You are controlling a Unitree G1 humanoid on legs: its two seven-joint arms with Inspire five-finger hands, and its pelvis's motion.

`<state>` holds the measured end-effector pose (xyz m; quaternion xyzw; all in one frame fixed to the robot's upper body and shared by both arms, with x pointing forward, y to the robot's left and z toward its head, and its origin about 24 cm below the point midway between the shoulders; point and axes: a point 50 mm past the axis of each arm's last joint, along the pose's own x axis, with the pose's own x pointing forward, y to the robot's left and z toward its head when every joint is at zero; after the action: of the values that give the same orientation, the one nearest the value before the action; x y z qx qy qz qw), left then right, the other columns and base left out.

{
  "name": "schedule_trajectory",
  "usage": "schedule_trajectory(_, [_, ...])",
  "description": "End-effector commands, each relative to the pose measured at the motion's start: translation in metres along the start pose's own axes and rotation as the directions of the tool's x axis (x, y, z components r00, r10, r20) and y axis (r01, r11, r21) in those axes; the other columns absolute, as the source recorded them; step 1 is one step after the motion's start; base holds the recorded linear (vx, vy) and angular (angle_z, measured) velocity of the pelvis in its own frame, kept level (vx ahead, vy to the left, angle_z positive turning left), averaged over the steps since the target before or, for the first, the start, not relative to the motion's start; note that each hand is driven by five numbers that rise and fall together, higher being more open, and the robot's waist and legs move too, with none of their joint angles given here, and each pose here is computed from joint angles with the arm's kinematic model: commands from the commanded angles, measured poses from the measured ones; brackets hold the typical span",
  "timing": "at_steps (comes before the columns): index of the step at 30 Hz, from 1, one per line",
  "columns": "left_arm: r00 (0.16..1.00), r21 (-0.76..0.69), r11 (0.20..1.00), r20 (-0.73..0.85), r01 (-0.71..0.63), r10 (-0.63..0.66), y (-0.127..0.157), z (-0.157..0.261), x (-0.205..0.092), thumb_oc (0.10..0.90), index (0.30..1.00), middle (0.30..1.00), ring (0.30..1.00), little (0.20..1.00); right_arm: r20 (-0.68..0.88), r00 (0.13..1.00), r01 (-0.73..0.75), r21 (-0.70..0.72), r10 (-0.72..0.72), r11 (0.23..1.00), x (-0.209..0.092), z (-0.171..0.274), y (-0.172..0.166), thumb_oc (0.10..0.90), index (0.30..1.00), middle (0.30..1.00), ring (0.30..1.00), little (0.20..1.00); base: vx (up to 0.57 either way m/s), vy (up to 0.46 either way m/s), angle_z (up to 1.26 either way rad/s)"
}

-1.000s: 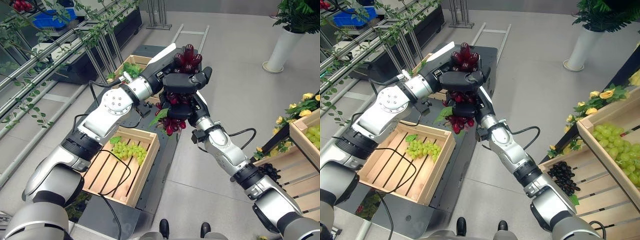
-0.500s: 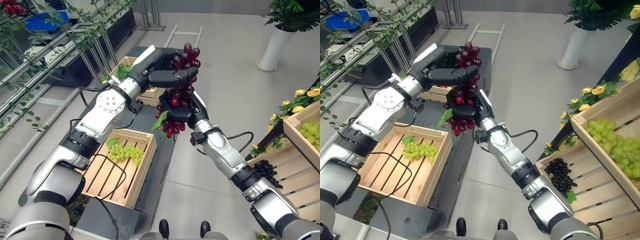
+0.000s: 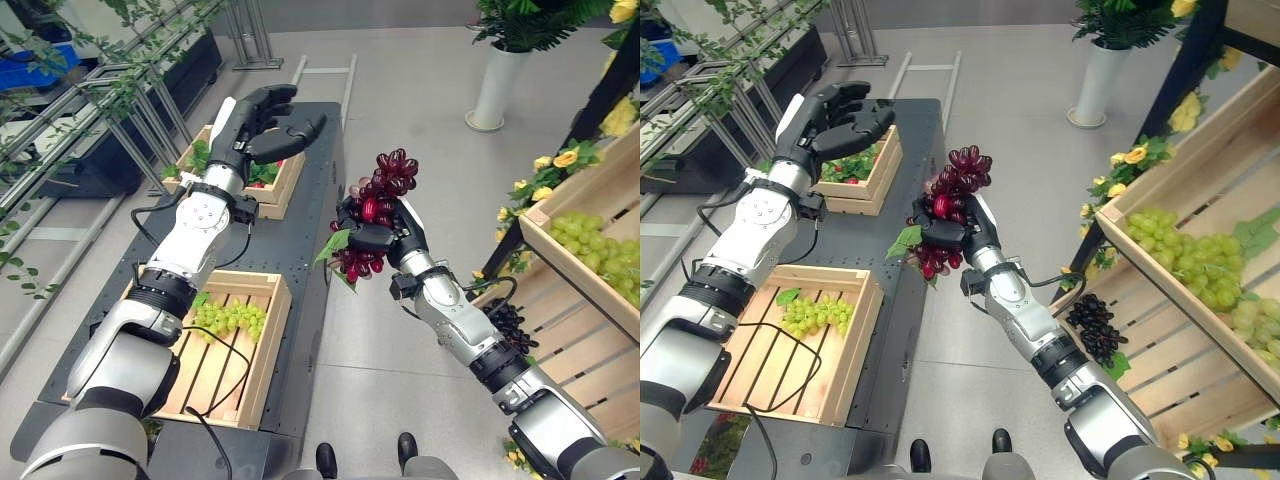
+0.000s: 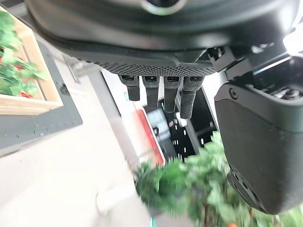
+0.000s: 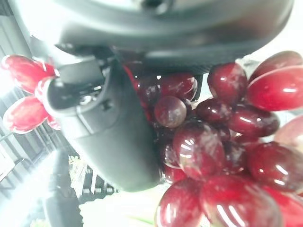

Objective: Pick up the fruits from the basket on one side to the basket on the other side

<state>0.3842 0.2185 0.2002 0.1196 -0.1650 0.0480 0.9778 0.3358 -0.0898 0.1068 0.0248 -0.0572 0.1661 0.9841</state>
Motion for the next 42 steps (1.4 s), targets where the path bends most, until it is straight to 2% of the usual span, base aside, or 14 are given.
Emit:
schedule_trajectory(1, [0.970,-0.042,0.982,0.151,-0.187,0.191,0.025,0.025,0.012,0.800,0.900,0.900,0.900,0.900,0.202,0.979,-0.033,0.057,0.021,0.998,0.008,0.038,0.008,0.400,0.300,0.300,0.300,0.300,0.03,0.036,-0.27])
schedule_trajectory(6, [0.988,0.040,0.989,0.063,-0.145,0.142,0.017,-0.003,0.001,0.800,0.900,0.900,0.900,0.900,0.112,0.993,-0.057,0.075,0.048,0.996,-0.002,0.017,0.002,0.400,0.300,0.300,0.300,0.300,0.02,0.035,-0.14])
schedule_trajectory(9, [0.998,0.076,0.995,-0.021,-0.061,0.063,0.008,-0.032,-0.017,0.800,0.900,0.900,0.900,0.900,0.033,0.999,-0.034,0.087,0.032,0.996,-0.019,-0.008,-0.010,0.400,0.300,0.300,0.300,0.300,0.04,0.031,-0.23])
schedule_trajectory(10, [0.997,0.077,0.997,-0.065,-0.030,0.035,0.000,-0.051,-0.033,0.800,0.900,0.900,0.900,0.900,-0.007,1.000,-0.020,0.091,0.021,0.996,-0.031,-0.022,-0.018,0.400,0.300,0.300,0.300,0.300,0.03,0.024,-0.18])
schedule_trajectory(12, [0.993,0.052,0.999,-0.117,-0.016,0.022,-0.007,-0.066,-0.046,0.800,0.900,0.900,0.900,0.900,-0.046,0.999,-0.003,0.091,0.007,0.996,-0.040,-0.033,-0.023,0.400,0.300,0.300,0.300,0.300,0.03,0.019,-0.32])
schedule_trajectory(16, [0.965,-0.053,0.998,-0.261,-0.043,0.028,-0.034,-0.108,-0.094,0.800,0.900,0.900,0.900,0.900,-0.151,0.988,0.048,0.075,-0.036,0.996,-0.070,-0.062,-0.039,0.400,0.300,0.300,0.300,0.300,0.02,0.007,-0.32])
schedule_trajectory(20, [0.921,-0.087,0.995,-0.390,-0.038,0.001,-0.062,-0.140,-0.144,0.800,0.900,0.900,0.900,0.900,-0.262,0.959,0.125,0.047,-0.109,0.991,-0.098,-0.086,-0.058,0.400,0.300,0.300,0.300,0.300,0.05,-0.014,-0.37])
schedule_trajectory(25, [0.854,-0.065,0.997,-0.515,0.051,-0.077,-0.068,-0.165,-0.186,0.800,0.900,0.900,0.900,0.900,-0.359,0.906,0.253,0.034,-0.225,0.967,-0.125,-0.105,-0.077,0.400,0.300,0.300,0.300,0.300,0.06,-0.043,-0.05])
schedule_trajectory(28, [0.825,-0.071,0.994,-0.555,0.083,-0.109,-0.069,-0.172,-0.200,0.800,0.900,0.900,0.900,0.900,-0.394,0.876,0.307,0.015,-0.277,0.951,-0.135,-0.113,-0.084,0.400,0.300,0.300,0.300,0.300,0.03,-0.051,0.00])
schedule_trajectory(33, [0.819,-0.079,0.991,-0.558,0.107,-0.133,-0.073,-0.173,-0.200,0.800,0.900,0.900,0.900,0.900,-0.380,0.856,0.371,-0.020,-0.350,0.929,-0.134,-0.110,-0.099,0.400,0.300,0.300,0.300,0.300,-0.04,-0.056,0.01])
schedule_trajectory(38, [0.890,-0.083,0.988,-0.428,0.132,-0.154,-0.081,-0.147,-0.167,0.800,0.900,0.900,0.900,0.900,-0.269,0.884,0.368,-0.102,-0.382,0.924,-0.119,-0.085,-0.110,0.400,0.300,0.300,0.300,0.300,-0.17,-0.031,0.03])
schedule_trajectory(42, [0.933,-0.076,0.989,-0.330,0.128,-0.146,-0.087,-0.127,-0.142,0.800,0.900,0.900,0.900,0.900,-0.189,0.870,0.432,-0.150,-0.455,0.889,-0.111,-0.068,-0.124,0.400,0.300,0.300,0.300,0.300,-0.17,0.018,0.12])
